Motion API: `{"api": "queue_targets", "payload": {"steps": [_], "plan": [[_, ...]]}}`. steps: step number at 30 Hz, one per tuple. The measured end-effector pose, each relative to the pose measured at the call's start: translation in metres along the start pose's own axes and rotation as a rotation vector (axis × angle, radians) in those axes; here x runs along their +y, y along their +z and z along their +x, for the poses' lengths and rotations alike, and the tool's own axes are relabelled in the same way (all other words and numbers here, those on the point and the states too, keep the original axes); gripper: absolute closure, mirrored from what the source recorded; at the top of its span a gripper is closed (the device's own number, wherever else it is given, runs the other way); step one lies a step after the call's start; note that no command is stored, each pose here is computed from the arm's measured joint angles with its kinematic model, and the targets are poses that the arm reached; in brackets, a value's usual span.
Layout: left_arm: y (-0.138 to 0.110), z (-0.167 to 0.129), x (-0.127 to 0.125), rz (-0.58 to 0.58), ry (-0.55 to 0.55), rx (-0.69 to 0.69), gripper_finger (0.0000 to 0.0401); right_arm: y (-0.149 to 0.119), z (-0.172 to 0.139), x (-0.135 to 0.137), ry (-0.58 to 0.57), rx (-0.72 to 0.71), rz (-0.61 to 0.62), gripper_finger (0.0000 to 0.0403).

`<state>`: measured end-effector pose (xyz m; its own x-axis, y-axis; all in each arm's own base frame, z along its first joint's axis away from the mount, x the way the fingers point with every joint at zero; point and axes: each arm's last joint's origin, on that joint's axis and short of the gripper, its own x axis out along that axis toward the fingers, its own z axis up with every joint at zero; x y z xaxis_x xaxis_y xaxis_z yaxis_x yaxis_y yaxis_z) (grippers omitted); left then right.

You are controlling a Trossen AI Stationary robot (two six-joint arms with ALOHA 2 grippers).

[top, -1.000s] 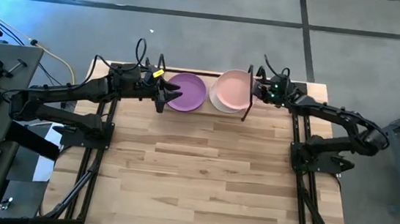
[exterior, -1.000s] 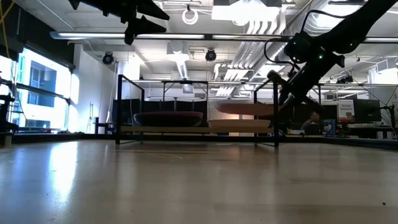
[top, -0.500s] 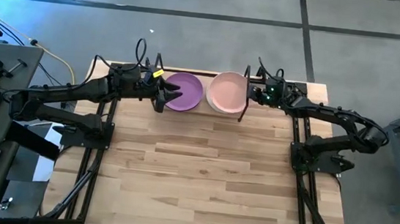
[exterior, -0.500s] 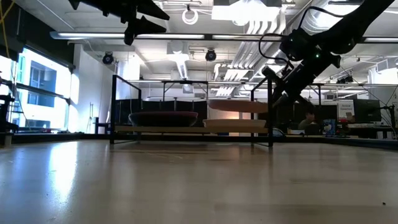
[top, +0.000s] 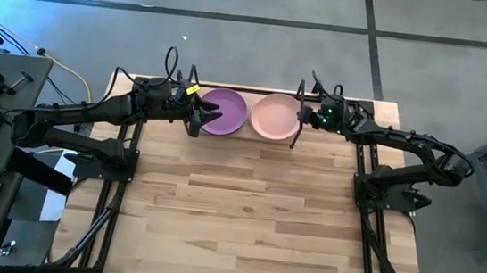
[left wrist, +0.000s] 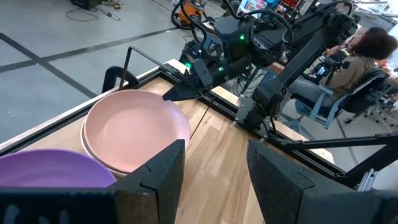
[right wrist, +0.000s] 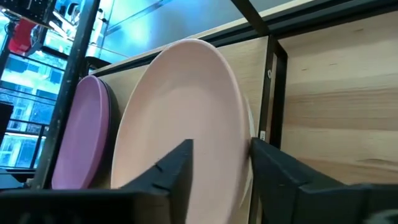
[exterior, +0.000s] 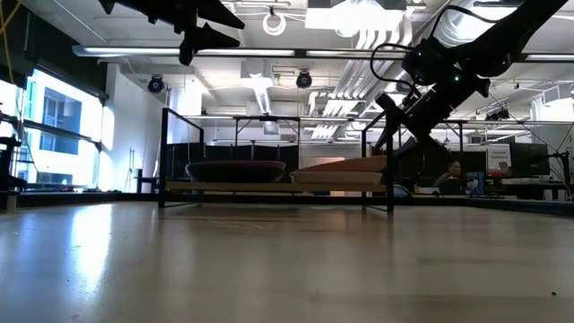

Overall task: Place and stack plates onto a shelf
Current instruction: Stack the pink plate on the white plate on the shelf

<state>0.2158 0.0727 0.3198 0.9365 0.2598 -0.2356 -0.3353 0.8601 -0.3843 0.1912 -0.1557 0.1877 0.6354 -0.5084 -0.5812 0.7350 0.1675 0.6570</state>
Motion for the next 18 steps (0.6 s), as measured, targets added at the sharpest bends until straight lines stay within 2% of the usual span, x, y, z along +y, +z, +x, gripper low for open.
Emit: {"api": "queue_targets", "payload": {"steps": [5,9,15,18], "plan": [[0.000,0.000,0.000,0.000,0.000,0.000,0.0240,0.004,0.000,-0.003,0.010,0.010,-0.036,0.0229],[0.000,0.000,0.000,0.000,0.000,0.000,0.0240,0.008,-0.005,-0.009,-0.014,0.032,-0.047,0.0226],[0.000,0.000,0.000,0.000,0.000,0.001,0.0240,0.024,-0.027,-0.013,-0.022,-0.048,-0.054,0.0226],[0.000,0.000,0.000,0.000,0.000,0.001,0.0240,0.026,-0.037,-0.019,-0.068,-0.047,-0.036,0.0229]]}}
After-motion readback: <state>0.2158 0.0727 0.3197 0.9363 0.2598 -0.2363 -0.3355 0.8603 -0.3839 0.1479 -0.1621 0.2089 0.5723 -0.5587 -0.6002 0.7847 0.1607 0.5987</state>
